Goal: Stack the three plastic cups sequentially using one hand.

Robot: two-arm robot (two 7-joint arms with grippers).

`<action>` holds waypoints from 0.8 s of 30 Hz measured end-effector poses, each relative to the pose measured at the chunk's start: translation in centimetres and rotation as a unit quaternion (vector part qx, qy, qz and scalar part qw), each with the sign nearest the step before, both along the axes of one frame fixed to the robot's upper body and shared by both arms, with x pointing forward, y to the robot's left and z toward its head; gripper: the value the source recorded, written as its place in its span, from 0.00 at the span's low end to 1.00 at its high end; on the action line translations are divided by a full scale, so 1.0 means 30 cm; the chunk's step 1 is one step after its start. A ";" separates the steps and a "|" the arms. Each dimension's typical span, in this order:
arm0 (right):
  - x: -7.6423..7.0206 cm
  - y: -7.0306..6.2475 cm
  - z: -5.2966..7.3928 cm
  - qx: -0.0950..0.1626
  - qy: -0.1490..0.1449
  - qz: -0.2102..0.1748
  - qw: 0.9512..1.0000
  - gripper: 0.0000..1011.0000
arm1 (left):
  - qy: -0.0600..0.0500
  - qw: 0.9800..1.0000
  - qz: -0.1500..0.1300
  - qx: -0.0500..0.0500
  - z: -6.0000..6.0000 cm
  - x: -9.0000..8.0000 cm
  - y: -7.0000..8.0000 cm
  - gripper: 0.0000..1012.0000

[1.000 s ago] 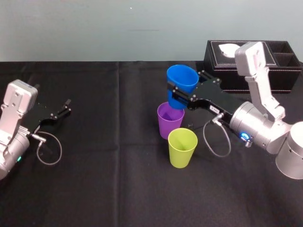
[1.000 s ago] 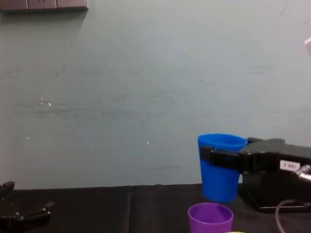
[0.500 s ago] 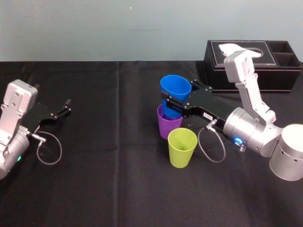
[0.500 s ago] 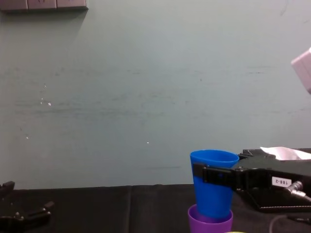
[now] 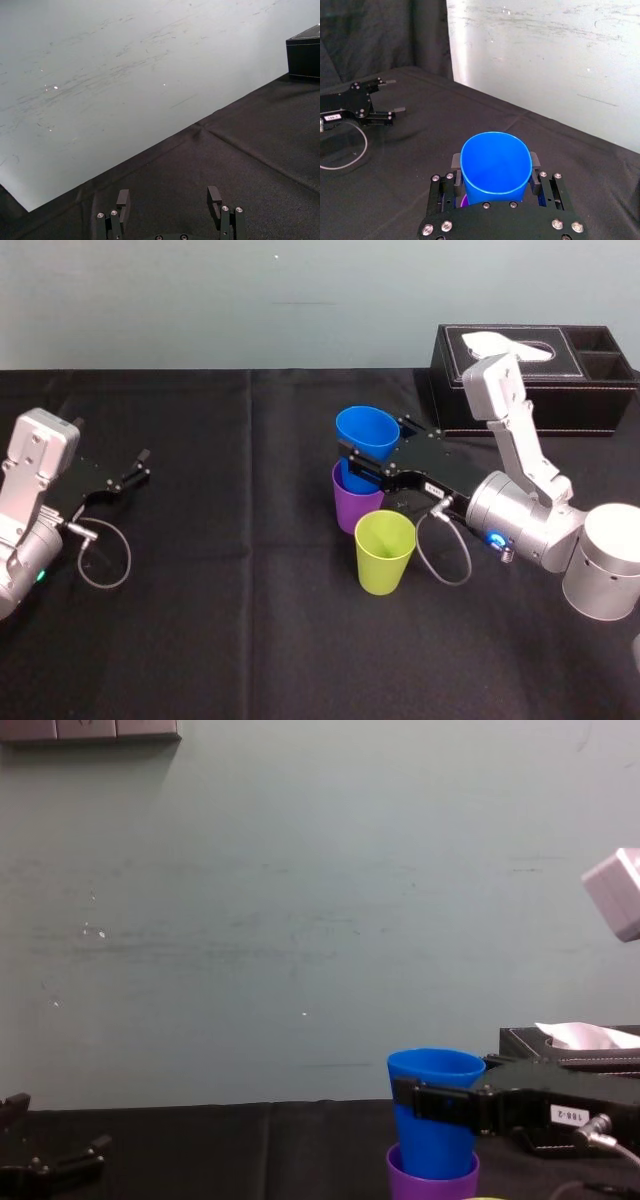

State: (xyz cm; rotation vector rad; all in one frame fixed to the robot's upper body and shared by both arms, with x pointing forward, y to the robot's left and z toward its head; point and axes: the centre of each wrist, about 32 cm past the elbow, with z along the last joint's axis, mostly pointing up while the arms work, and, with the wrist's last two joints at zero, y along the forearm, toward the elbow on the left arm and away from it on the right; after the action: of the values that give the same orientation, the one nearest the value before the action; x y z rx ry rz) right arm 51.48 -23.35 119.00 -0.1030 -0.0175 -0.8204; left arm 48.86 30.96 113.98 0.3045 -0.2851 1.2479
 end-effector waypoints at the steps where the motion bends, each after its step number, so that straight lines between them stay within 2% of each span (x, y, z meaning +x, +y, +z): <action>1: 0.002 0.001 -0.004 -0.002 0.001 0.000 1.000 0.72 | 0.000 1.000 0.000 0.000 0.000 0.000 0.000 1.00; 24: 0.006 0.007 -0.049 -0.018 0.023 -0.003 1.000 0.72 | 0.000 1.000 0.000 0.000 0.000 0.000 0.000 1.00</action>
State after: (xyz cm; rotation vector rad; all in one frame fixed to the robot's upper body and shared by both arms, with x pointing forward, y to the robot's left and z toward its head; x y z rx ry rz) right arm 51.67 -23.15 117.54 -0.1567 0.0112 -0.8232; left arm 48.86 30.97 113.98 0.3044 -0.2850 1.2479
